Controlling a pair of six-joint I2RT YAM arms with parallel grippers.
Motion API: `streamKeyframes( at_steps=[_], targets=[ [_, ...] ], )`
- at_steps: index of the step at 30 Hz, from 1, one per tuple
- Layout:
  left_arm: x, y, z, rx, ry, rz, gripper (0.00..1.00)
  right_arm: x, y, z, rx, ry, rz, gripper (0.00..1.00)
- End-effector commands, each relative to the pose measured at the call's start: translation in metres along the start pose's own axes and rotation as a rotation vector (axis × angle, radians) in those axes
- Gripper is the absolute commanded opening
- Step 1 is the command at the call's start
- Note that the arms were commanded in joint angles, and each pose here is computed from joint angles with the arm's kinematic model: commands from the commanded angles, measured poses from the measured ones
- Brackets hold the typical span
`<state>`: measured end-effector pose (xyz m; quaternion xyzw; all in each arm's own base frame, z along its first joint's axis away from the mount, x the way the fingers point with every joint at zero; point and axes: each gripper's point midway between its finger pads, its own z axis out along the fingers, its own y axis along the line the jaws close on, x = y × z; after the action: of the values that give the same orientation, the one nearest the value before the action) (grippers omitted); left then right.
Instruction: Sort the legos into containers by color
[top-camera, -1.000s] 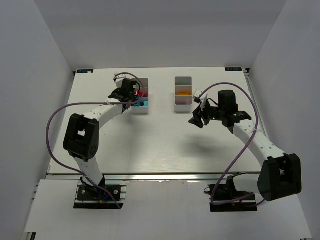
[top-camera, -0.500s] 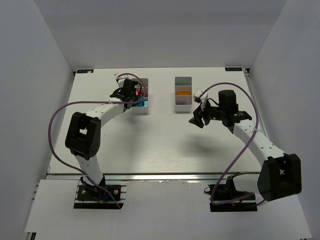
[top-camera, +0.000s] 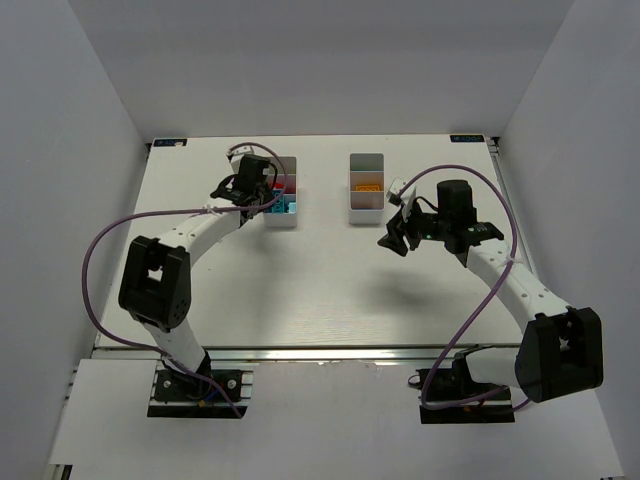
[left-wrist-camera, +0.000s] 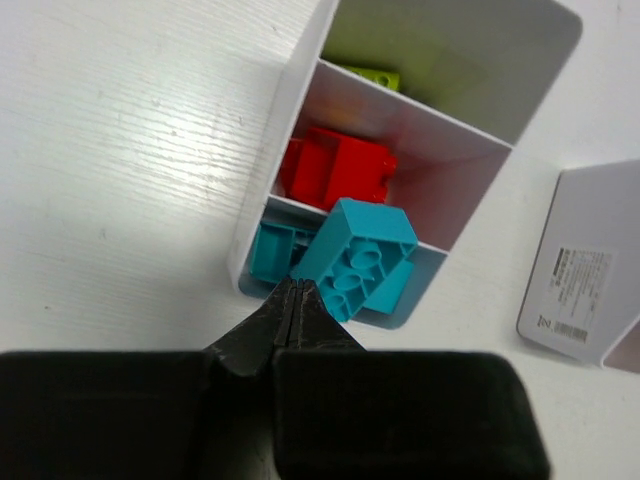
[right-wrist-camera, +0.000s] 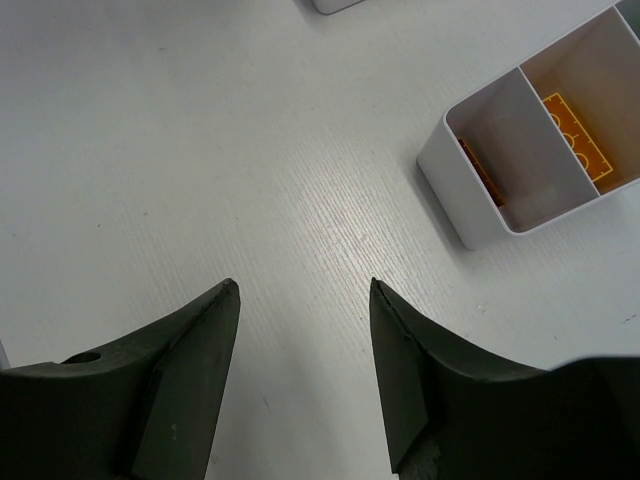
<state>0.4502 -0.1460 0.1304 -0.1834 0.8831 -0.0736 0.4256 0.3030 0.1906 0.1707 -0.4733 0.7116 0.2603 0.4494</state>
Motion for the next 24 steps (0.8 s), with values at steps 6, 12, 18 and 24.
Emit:
streamKeyframes(
  at_steps=[6, 12, 18, 24],
  targets=[
    [0.015, -0.008, -0.016, 0.090, 0.072, 0.022, 0.05, -0.003, -0.002, 0.000, 0.003, -0.019, -0.003, 0.60],
    [0.021, -0.012, -0.010, 0.106, 0.094, 0.026, 0.05, -0.002, -0.002, 0.000, 0.003, -0.018, -0.002, 0.60],
    [0.026, -0.013, 0.003, 0.095, 0.110, 0.029, 0.05, -0.001, -0.002, 0.000, 0.005, -0.015, -0.003, 0.60],
    [0.023, -0.015, 0.009, 0.086, 0.100, 0.029, 0.05, -0.001, -0.002, -0.001, 0.008, -0.015, -0.005, 0.60]
  ],
)
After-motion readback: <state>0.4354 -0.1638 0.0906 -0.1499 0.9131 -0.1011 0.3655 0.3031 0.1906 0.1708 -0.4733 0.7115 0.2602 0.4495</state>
